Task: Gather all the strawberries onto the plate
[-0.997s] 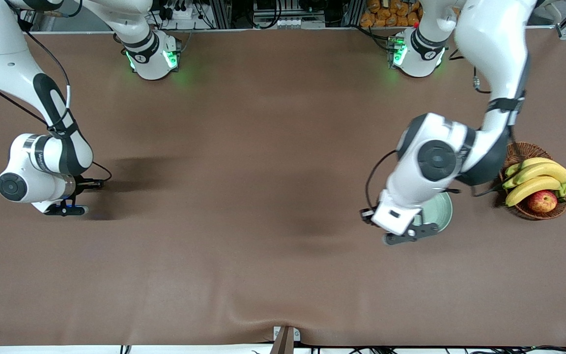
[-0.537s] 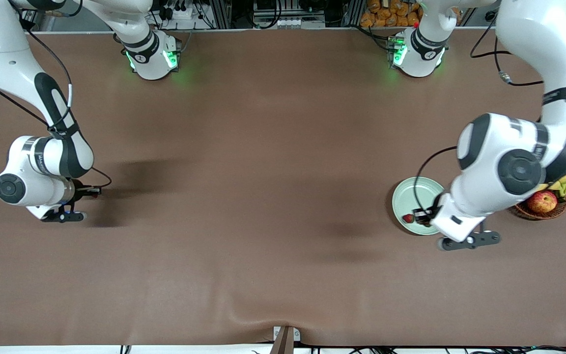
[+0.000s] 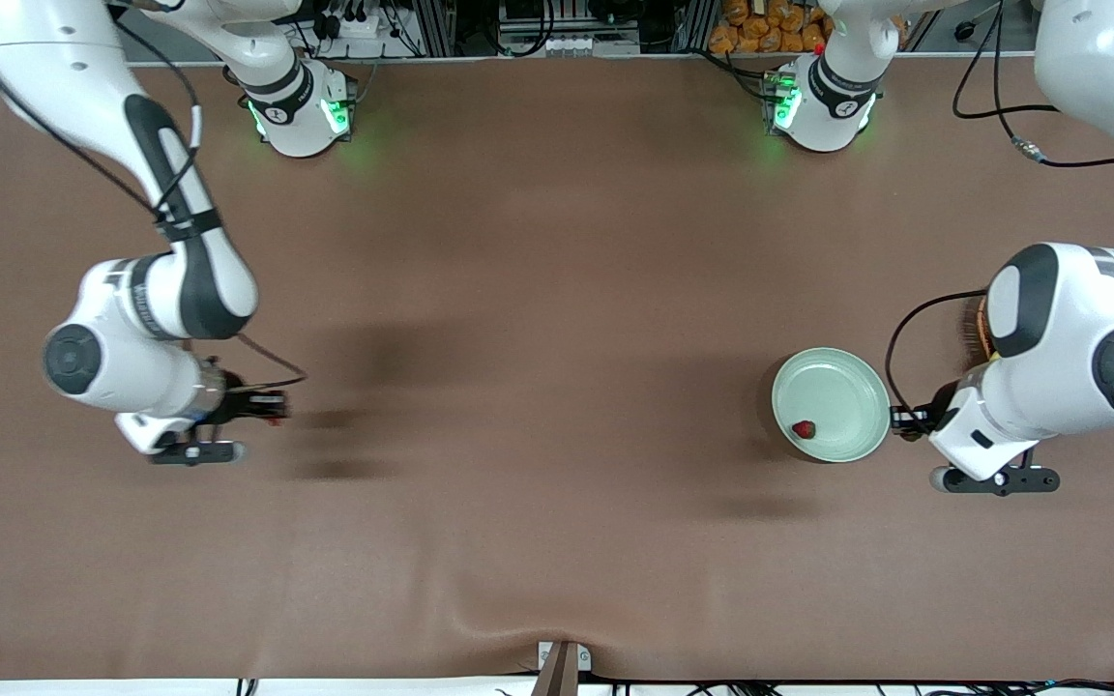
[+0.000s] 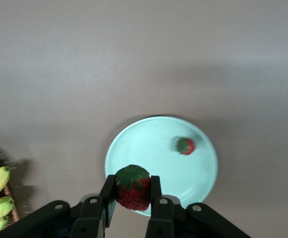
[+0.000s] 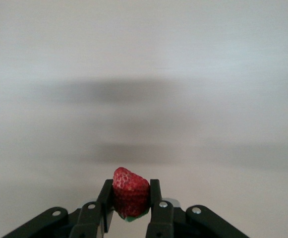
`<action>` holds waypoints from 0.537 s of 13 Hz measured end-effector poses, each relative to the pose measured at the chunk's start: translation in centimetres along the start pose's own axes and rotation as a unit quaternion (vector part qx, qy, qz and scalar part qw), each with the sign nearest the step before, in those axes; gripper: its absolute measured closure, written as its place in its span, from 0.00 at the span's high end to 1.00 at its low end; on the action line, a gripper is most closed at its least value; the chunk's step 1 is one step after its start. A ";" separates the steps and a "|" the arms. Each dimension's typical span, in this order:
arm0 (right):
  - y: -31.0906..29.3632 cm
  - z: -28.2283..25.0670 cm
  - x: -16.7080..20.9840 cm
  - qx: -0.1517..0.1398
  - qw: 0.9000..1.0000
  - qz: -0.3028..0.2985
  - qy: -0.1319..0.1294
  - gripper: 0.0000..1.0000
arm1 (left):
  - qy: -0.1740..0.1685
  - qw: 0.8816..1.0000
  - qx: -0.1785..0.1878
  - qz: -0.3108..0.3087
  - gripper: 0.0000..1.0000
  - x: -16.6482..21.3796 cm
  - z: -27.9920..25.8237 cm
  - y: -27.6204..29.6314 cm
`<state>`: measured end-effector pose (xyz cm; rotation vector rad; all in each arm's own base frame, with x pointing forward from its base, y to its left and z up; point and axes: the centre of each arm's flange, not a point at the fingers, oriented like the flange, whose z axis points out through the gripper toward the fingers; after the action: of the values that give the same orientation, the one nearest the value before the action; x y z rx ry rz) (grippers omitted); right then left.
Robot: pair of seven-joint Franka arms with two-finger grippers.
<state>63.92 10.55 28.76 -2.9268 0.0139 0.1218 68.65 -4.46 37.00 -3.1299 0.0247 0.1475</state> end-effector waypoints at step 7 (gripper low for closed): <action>-23.9 7.0 -4.1 0.079 0.991 0.092 0.049 0.33 | 0.016 0.999 -0.021 0.018 0.31 -0.4 10.7 -2.5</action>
<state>59.66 35.41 27.25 -2.7645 0.2948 0.0048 67.29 -1.83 26.41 -3.1746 0.0808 0.0992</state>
